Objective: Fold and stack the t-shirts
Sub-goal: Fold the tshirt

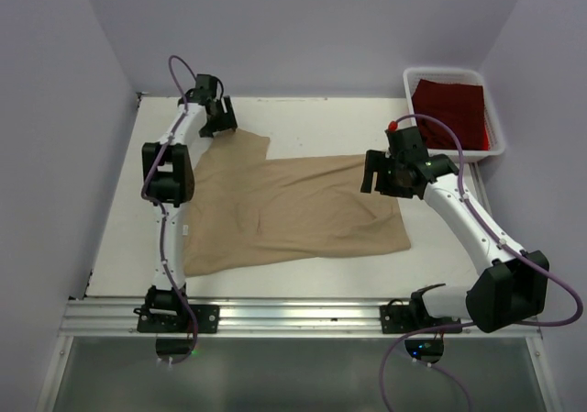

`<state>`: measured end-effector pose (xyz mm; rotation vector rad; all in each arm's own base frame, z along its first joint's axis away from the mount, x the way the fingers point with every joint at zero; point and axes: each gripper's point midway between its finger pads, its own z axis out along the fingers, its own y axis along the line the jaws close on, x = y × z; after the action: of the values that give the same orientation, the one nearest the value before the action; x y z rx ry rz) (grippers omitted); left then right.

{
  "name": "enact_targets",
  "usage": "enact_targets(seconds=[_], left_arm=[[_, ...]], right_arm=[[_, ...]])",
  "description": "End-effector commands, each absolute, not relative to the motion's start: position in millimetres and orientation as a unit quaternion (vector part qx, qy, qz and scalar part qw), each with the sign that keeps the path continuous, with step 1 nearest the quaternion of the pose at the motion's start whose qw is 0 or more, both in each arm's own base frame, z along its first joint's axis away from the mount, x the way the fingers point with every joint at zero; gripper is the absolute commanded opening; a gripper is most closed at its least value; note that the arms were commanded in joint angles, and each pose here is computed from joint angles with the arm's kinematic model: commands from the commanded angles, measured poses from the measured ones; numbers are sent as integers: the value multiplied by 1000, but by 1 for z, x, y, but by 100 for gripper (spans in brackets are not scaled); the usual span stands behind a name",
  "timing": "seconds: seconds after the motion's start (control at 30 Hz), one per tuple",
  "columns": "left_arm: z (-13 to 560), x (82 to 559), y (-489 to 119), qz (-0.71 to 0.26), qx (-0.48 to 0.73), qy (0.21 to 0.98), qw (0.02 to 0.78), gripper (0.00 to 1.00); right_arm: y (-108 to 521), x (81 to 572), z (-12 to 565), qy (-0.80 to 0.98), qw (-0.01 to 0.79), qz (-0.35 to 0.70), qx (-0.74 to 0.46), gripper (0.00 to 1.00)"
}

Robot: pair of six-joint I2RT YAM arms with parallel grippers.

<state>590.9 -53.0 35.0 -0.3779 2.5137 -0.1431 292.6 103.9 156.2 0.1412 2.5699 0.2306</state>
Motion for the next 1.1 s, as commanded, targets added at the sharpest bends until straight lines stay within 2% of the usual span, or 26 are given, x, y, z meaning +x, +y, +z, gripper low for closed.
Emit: enact_targets(seconds=[0.0, 0.23, 0.47, 0.53, 0.67, 0.77, 0.9, 1.07], left_arm=[[48, 609, -53, -65, -130, 935, 325, 78], [56, 628, -64, -99, -132, 919, 358, 78], [33, 627, -75, -128, -140, 922, 337, 75], [24, 623, -74, -123, -143, 926, 326, 72], [13, 620, -68, -109, -150, 931, 316, 63], [5, 617, -66, -103, -156, 933, 308, 49], [-1, 615, -64, -98, -160, 935, 303, 39], [-3, 613, -61, -94, -158, 936, 301, 26]], right_arm=[[109, 295, 162, 952, 286, 102, 45, 77], [106, 293, 158, 953, 286, 95, 43, 77], [102, 292, 157, 953, 287, 85, 44, 75], [102, 294, 156, 953, 288, 86, 44, 73], [106, 294, 152, 955, 280, 93, 44, 61], [107, 294, 151, 954, 279, 96, 43, 49], [107, 294, 152, 954, 281, 97, 43, 42], [106, 293, 153, 953, 283, 96, 44, 39]])
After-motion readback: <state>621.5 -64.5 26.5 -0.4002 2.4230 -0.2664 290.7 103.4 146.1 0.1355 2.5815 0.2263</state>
